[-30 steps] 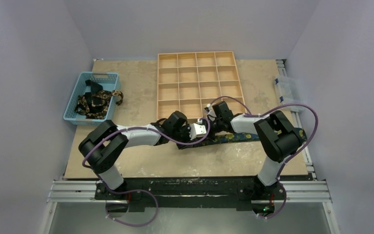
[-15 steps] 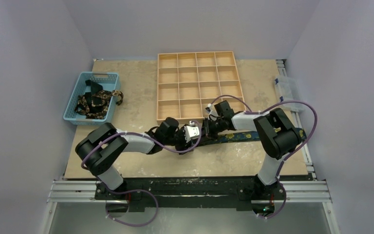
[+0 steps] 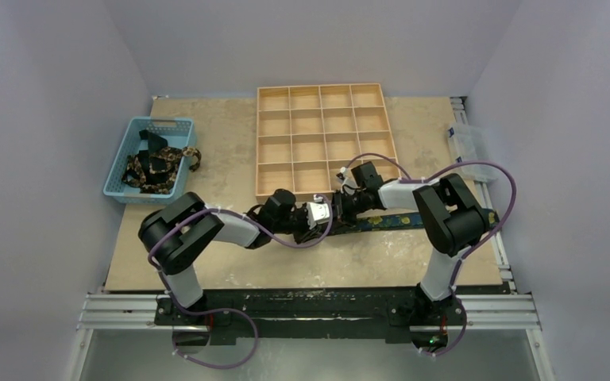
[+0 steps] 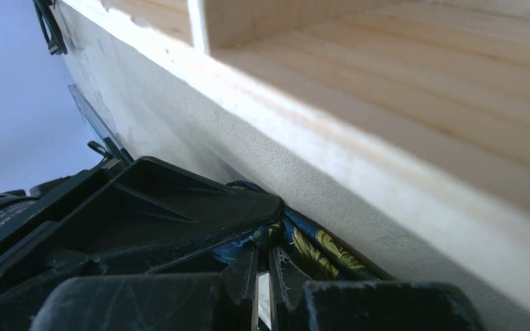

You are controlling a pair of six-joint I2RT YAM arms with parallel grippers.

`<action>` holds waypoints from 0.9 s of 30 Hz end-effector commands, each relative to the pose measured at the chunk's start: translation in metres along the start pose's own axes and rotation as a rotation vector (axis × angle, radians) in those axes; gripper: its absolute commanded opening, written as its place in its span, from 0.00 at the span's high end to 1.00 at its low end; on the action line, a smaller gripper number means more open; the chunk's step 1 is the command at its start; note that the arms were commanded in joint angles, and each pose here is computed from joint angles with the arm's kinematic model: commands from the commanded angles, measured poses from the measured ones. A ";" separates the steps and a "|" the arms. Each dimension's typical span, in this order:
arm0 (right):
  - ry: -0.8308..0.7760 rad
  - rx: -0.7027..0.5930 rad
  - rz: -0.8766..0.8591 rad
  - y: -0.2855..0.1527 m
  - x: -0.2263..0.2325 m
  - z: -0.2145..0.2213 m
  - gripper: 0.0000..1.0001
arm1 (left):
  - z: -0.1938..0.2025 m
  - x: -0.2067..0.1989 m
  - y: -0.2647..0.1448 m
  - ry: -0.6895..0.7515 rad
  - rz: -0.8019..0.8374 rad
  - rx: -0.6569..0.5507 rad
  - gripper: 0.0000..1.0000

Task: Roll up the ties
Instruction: Roll the tie at the center of the board.

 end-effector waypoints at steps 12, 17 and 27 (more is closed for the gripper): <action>-0.006 -0.066 0.024 -0.024 0.028 -0.007 0.63 | 0.024 -0.007 -0.027 -0.041 0.029 0.309 0.80; -0.024 -0.036 -0.035 -0.004 0.042 -0.004 0.63 | 0.025 -0.008 -0.027 -0.055 0.031 0.309 0.79; -0.012 -0.012 0.043 0.015 0.023 -0.004 1.00 | 0.025 -0.008 -0.028 -0.058 0.024 0.302 0.76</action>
Point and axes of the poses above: each gripper's point midway between its finger pads, its own y axis out along the fingers, its own x axis along the line the jaws close on, z = x × y, the point moved 6 cm from there along -y, back along the fingers, and after that the axes turned 10 degrees about -y, right-handed, at the moved point
